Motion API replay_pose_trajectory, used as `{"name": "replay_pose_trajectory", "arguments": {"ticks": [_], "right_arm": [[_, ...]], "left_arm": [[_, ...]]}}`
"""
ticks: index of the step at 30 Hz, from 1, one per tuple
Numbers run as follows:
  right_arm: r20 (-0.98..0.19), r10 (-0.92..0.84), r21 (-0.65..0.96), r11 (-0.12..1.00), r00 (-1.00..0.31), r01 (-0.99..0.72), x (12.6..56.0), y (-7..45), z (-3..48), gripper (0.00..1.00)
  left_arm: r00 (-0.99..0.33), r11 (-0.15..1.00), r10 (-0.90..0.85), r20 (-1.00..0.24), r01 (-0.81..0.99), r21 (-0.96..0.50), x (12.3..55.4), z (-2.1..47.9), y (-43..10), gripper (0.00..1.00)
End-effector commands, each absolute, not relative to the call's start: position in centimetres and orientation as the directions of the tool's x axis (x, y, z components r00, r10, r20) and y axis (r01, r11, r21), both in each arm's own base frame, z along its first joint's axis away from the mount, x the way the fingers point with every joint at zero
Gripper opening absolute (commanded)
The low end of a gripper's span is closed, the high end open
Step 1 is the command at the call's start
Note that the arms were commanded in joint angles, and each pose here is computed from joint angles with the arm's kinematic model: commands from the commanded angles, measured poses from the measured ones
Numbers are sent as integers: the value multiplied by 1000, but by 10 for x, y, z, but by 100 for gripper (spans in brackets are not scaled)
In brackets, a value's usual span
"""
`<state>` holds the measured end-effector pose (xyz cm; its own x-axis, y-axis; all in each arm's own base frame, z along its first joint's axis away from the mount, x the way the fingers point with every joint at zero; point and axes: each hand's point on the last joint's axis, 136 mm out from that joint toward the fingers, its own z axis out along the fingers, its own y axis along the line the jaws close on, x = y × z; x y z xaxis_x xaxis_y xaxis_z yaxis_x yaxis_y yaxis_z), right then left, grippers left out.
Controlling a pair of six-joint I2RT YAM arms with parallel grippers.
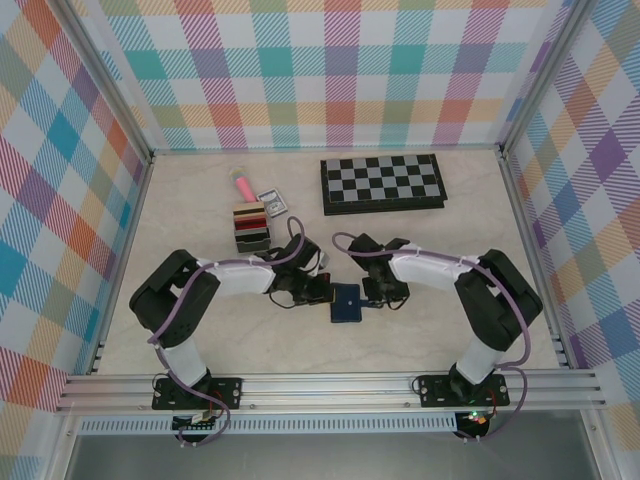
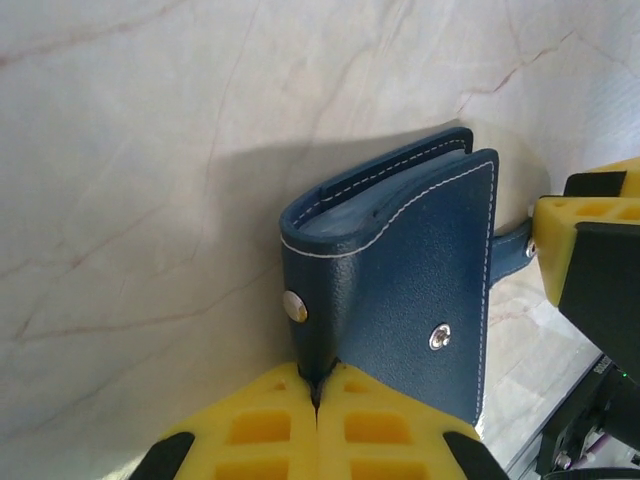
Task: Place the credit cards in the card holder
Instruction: Place the card holder at the bottom-center of the table, then move the storage box to the center of the table.
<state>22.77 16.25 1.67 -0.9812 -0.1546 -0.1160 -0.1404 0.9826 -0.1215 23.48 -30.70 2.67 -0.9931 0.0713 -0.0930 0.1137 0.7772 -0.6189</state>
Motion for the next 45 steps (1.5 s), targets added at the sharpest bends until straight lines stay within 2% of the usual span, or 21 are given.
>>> {"name": "replay_pose_trajectory", "arguments": {"ticks": [1, 7, 10, 12, 16, 18, 20, 24, 30, 38, 45], "right_arm": [[-99, -63, -213, 976, -993, -40, 209, 130, 19, 32], [-226, -99, -58, 994, -969, -88, 229, 157, 50, 36], [-322, -51, 11, 998, -945, -58, 245, 159, 80, 40], [-387, -20, 63, 997, -922, -48, 255, 160, 99, 46], [-466, 2, 135, 988, -885, -69, 267, 170, 124, 53], [-475, 5, 165, 983, -880, -83, 270, 177, 130, 56], [-471, 6, 184, 979, -882, -92, 272, 183, 131, 58], [-454, 15, 214, 972, -891, -93, 276, 193, 129, 62], [-423, 24, 240, 967, -906, -86, 278, 202, 122, 65], [-392, 20, 224, 972, -920, -74, 275, 200, 112, 67], [-357, 10, 206, 976, -934, -68, 271, 198, 97, 67]], "left_arm": [[-996, 830, 67, -56, 86, -551, 218, 19, -279, 9], [-988, 808, 37, -147, 116, -577, 227, 54, -280, 33], [-977, 821, 16, -214, 134, -555, 234, 82, -270, 47], [-958, 833, -17, -285, 145, -534, 245, 107, -258, 51], [-897, 890, -158, -413, 51, -452, 283, 154, -201, 72], [-849, 894, -272, -452, -50, -444, 307, 174, -160, 90], [-804, 875, -369, -466, -131, -467, 330, 185, -127, 99], [-756, 836, -481, -443, -243, -492, 372, 185, -82, 100], [-737, 767, -573, -359, -328, -551, 430, 151, -54, 100], [-748, 710, -602, -277, -343, -615, 465, 107, -55, 100], [-792, 641, -554, -256, -210, -738, 484, 103, -83, 100]]}}
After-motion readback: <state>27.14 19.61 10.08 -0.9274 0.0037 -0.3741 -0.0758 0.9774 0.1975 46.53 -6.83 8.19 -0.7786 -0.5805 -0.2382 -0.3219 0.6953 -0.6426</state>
